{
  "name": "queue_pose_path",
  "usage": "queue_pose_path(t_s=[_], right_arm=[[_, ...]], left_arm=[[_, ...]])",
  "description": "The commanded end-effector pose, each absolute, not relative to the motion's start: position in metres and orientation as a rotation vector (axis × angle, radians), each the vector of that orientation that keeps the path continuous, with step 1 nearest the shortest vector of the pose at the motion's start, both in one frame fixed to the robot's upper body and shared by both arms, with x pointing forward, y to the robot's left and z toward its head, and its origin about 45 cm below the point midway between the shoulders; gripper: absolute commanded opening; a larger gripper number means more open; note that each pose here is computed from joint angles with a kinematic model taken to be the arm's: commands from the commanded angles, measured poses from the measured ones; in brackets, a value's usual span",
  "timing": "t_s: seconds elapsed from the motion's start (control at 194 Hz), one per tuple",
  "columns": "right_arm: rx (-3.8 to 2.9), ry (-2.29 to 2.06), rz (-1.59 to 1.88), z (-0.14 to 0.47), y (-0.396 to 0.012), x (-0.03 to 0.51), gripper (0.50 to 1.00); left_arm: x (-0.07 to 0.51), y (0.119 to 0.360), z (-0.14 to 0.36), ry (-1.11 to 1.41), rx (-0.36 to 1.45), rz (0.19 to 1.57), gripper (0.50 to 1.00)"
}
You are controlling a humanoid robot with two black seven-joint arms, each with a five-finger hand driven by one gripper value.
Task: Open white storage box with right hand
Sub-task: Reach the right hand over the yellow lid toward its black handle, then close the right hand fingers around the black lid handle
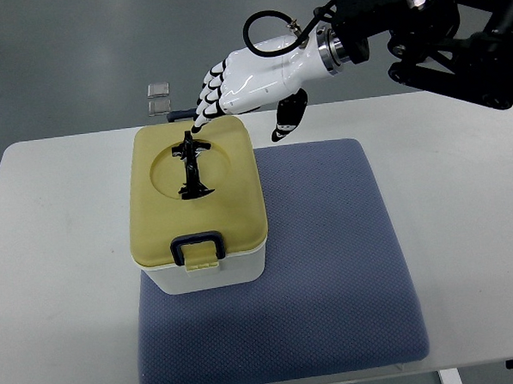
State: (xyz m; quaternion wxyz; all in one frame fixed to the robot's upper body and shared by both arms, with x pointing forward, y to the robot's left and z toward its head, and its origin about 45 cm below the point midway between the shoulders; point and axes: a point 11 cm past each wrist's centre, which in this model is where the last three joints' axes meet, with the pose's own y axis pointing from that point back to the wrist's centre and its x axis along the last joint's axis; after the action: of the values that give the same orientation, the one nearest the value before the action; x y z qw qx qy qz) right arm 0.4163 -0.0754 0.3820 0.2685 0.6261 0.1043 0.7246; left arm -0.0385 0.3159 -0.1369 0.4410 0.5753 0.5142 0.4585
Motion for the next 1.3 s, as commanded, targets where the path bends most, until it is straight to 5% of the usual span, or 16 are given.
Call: queue_pose_path(t_s=[0.0, 0.596, 0.91, 1.013, 1.136, 1.296], right_arm=[[1.693, 0.272, 1.987, 0.383, -0.066, 0.416, 0.924], [1.734, 0.266, 2.043, 0.361, -0.028, 0.415, 0.901], [1.756, 0.254, 2.058, 0.348, -0.013, 0.413, 0.827], [1.753, 0.247, 2.054, 0.347, -0.013, 0.416, 0.731], [1.754, 0.248, 2.054, 0.347, -0.013, 0.415, 0.509], [1.752, 0.248, 2.056, 0.348, -0.013, 0.415, 0.500]], left_arm=[[-0.039, 0.315, -0.137, 1.278, 1.429, 1.134, 1.000], [-0.039, 0.315, -0.137, 1.278, 1.426, 1.135, 1.000], [-0.039, 0.316, -0.137, 1.277, 1.428, 1.137, 1.000], [-0.039, 0.316, -0.137, 1.277, 1.428, 1.137, 1.000], [-0.039, 0.316, -0.137, 1.276, 1.429, 1.138, 1.000], [-0.039, 0.316, -0.137, 1.277, 1.428, 1.137, 1.000]])
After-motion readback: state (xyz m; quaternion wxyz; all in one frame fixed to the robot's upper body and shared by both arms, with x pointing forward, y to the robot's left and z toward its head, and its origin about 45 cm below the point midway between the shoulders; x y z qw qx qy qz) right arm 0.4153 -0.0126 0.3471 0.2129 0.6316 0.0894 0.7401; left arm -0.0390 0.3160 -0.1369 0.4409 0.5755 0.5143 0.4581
